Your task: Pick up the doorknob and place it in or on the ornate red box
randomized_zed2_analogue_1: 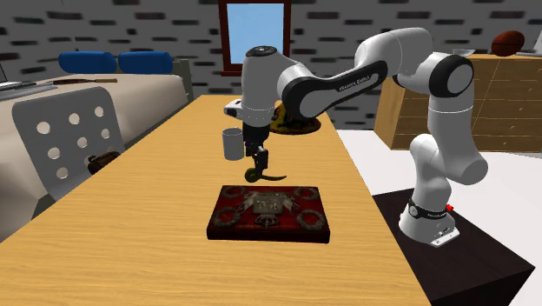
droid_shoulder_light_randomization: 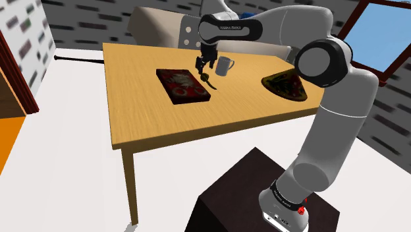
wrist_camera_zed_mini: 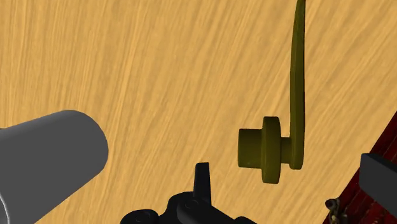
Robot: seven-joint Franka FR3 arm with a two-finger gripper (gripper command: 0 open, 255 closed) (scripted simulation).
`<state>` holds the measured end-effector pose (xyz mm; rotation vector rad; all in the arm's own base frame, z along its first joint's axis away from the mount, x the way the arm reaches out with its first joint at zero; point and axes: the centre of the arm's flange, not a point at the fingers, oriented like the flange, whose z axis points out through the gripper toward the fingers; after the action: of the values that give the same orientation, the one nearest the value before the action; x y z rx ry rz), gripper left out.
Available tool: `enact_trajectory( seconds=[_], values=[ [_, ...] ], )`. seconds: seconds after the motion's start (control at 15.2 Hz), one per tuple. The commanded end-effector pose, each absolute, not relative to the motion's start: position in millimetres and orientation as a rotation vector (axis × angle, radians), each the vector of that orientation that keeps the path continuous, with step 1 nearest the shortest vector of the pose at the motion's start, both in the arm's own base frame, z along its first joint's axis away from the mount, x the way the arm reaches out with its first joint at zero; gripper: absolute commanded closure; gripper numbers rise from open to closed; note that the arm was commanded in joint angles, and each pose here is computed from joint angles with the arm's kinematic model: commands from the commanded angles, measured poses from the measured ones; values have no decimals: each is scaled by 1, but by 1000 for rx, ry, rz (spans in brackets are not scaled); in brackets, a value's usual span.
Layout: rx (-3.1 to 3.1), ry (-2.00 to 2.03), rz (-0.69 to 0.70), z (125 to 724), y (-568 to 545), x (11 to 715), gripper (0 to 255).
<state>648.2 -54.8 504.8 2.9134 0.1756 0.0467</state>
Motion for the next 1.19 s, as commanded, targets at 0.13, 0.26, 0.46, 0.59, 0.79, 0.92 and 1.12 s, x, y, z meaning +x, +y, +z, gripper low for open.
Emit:
enact_trajectory(
  seconds=[0.13,0.26,0.46,0.59,0.79,0.92,1.12],
  values=[
    [2912,175,48,485,-58,652,0],
    [2912,175,48,475,-60,653,0],
    [2912,175,48,472,-61,653,0],
    [2912,175,48,472,-61,653,0],
    [2912,175,48,472,-61,653,0],
    [2912,175,48,472,-61,653,255],
    [2912,175,48,472,-61,653,255]
  ],
)
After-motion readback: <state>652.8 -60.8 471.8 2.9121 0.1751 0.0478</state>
